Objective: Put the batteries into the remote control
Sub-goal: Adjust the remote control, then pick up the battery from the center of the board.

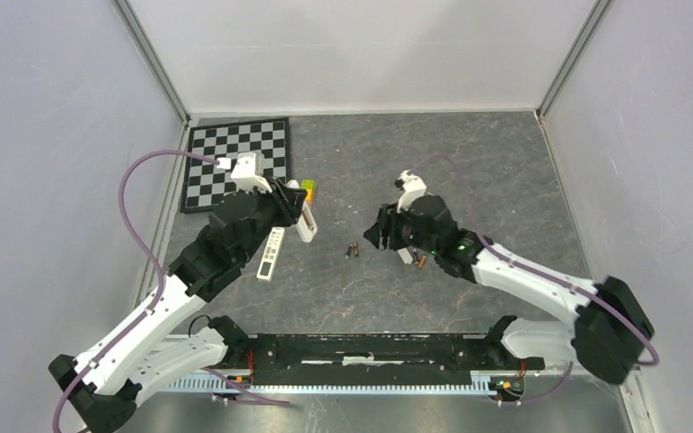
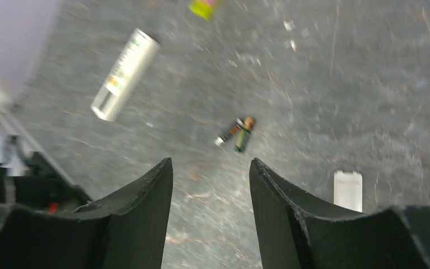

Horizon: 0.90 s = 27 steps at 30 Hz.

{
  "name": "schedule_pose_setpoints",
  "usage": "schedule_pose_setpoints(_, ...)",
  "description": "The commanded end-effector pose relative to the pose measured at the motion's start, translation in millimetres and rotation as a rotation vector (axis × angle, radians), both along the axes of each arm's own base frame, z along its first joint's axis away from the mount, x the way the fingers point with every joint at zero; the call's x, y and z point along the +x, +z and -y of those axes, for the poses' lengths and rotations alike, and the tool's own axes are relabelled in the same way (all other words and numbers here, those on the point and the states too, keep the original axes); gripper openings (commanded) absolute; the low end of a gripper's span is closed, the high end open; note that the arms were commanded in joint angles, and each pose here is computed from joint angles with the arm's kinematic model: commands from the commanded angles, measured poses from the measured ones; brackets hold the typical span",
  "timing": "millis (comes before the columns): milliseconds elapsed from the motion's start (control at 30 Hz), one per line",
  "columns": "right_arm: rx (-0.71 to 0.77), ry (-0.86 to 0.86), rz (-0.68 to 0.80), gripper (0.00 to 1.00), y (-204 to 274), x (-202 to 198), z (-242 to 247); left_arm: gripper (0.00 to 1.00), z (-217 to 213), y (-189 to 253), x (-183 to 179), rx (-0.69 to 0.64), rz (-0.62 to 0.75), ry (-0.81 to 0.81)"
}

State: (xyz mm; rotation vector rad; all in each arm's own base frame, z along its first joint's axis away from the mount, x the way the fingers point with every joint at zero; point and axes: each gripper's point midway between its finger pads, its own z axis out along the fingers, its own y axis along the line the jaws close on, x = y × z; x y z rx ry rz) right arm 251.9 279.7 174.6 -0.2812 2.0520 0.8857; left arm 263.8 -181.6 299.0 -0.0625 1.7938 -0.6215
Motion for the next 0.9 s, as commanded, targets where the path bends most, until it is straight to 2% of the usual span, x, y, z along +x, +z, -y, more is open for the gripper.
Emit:
schedule_pose_setpoints(0,-0.259,-0.124,-0.032,0.54,-41,14,6,0.02,-39,5,2,0.044,0.008,0.174)
schedule_pose_setpoints(133,-0.398,-0.117,-0.053,0.48,-66,15,-15,0.02,-41,-4,-3,0.049,-0.019,0.17)
schedule_pose_setpoints(400,-0.545,-0.152,-0.08,0.42,-99,21,-35,0.02,-44,-22,-8,0.052,-0.062,0.176)
schedule_pose_setpoints(867,-0.555,-0.105,-0.099,0.37,-129,20,-49,0.02,-46,-27,-7,0.073,-0.063,0.183)
